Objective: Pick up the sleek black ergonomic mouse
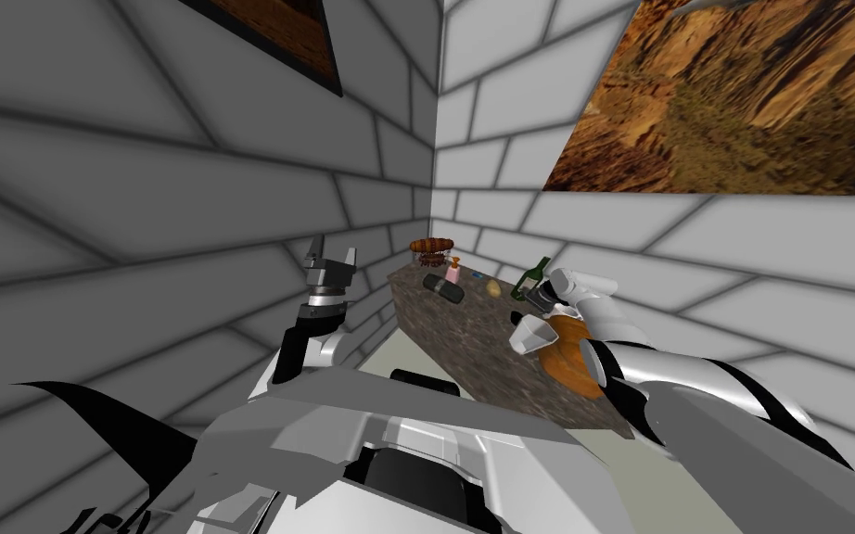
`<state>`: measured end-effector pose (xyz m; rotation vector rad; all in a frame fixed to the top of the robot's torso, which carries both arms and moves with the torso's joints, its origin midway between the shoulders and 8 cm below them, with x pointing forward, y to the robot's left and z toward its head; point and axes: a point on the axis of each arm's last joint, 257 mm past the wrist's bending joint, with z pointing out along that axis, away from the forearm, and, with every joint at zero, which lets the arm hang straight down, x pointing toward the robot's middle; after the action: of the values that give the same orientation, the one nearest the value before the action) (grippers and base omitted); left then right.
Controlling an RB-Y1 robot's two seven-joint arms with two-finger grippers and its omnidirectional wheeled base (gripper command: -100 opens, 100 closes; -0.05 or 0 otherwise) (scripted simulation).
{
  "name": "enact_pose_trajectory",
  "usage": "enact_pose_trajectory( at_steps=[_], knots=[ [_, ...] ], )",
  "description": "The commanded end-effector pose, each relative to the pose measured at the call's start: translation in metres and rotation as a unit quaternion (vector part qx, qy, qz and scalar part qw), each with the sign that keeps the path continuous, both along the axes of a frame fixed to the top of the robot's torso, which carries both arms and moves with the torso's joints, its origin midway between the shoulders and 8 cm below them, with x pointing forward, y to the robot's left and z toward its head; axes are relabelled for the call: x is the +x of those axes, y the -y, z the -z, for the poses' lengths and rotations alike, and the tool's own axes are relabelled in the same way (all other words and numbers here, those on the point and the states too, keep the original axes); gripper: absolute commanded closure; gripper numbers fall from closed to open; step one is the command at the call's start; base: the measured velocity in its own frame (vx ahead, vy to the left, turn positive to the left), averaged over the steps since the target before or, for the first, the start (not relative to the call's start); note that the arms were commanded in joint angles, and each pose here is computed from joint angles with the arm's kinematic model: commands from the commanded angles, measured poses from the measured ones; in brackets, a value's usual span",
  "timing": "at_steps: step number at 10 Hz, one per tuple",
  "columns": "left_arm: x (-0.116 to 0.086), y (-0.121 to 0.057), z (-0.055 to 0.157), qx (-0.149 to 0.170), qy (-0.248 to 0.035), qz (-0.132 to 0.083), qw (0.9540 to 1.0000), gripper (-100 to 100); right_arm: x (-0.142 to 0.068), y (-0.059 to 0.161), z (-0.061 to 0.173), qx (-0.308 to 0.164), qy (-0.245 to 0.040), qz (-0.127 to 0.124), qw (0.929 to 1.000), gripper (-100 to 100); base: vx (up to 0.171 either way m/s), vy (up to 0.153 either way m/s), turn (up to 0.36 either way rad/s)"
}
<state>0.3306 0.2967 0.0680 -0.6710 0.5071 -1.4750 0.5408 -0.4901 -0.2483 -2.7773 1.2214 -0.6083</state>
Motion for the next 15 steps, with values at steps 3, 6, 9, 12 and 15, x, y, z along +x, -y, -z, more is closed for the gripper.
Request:
enact_pose_trajectory(
  at_steps=[3,6,9,12,15],
  knots=[
    [0.000,0.000,0.000,0.000,0.000,0.000,1.0000,0,0.001,0.012,-0.021,-0.006,0.009,0.003,0.9999,-100,0.078,0.008,-0.032],
    [0.000,0.000,0.000,0.000,0.000,0.000,1.0000,0,-0.027,-0.006,0.026,0.023,-0.043,0.007,0.9988,-100,0.043,-0.012,-0.004],
    [0.000,0.000,0.000,0.000,0.000,0.000,1.0000,0,-0.057,-0.026,0.070,0.048,-0.092,0.011,0.9945,-100,-0.005,-0.016,-0.004],
    [0.000,0.000,0.000,0.000,0.000,0.000,1.0000,0,-0.058,-0.025,0.068,0.048,-0.092,0.011,0.9946,-100,0.002,0.001,0.000],
    [0.000,0.000,0.000,0.000,0.000,0.000,1.0000,0,-0.062,-0.026,0.087,0.047,-0.089,0.012,0.9948,-100,0.014,-0.006,0.012]
  ],
)
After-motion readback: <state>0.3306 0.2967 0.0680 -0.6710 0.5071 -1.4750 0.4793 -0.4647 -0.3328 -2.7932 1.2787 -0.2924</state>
